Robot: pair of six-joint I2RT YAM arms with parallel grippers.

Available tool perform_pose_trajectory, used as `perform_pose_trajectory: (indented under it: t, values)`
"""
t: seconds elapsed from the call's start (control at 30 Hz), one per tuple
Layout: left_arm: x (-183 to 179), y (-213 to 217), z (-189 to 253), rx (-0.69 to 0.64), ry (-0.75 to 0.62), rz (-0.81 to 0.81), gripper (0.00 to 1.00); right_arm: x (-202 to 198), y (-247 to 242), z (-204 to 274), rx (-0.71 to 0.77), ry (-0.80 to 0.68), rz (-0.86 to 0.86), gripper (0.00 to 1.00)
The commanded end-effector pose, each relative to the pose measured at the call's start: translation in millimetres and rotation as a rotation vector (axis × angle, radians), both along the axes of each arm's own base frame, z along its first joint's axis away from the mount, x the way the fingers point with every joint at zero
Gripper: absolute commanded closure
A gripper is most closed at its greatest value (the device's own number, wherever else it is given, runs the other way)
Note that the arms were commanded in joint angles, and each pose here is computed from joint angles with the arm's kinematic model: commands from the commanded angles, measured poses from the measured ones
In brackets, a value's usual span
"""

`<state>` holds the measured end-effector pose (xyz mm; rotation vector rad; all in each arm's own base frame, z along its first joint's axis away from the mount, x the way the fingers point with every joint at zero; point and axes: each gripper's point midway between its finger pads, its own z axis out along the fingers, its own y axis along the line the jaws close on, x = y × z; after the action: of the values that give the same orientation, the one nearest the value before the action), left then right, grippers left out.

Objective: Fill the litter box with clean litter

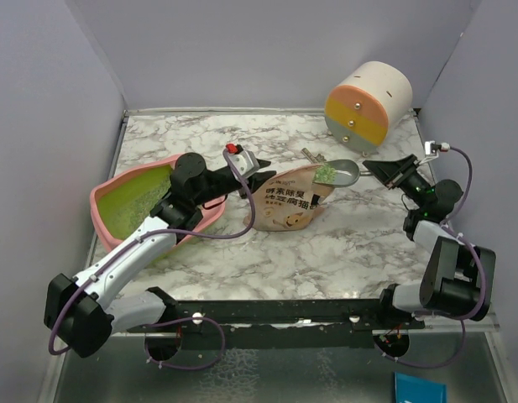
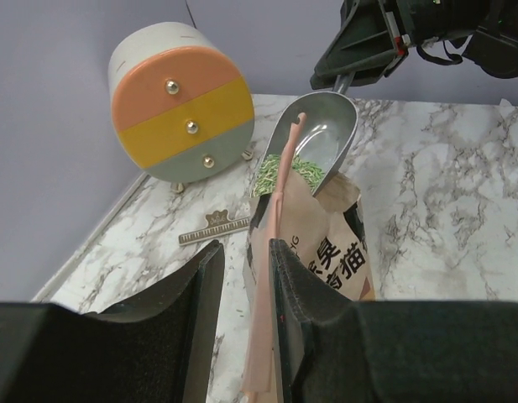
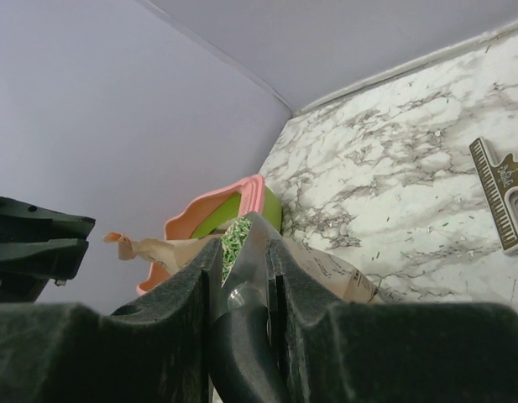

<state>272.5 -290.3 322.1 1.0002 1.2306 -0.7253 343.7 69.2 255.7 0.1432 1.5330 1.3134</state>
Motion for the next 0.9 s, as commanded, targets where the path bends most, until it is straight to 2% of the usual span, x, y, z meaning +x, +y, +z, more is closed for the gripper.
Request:
perform_pose_trajectory:
  t: [0.0,0.43,0.87]
  values:
    - [4.9,-0.1,18.3,-0.012,-0.033,0.013,0.69,-11.9,-12.9,12.4,0.029,-0.073,0.001,0.99]
    - [5.8,12.5,43.9,-0.029,-0.105,0.075,0.69,-22.5,-24.5,15.5,0.088,-0.174,-0.011,0.99]
    - [-21.8,33.8,50.3,-0.045,-0.115,0.087,0.69,0.9,-36.7,44.7,0.065,-0.224,-0.043,0.99]
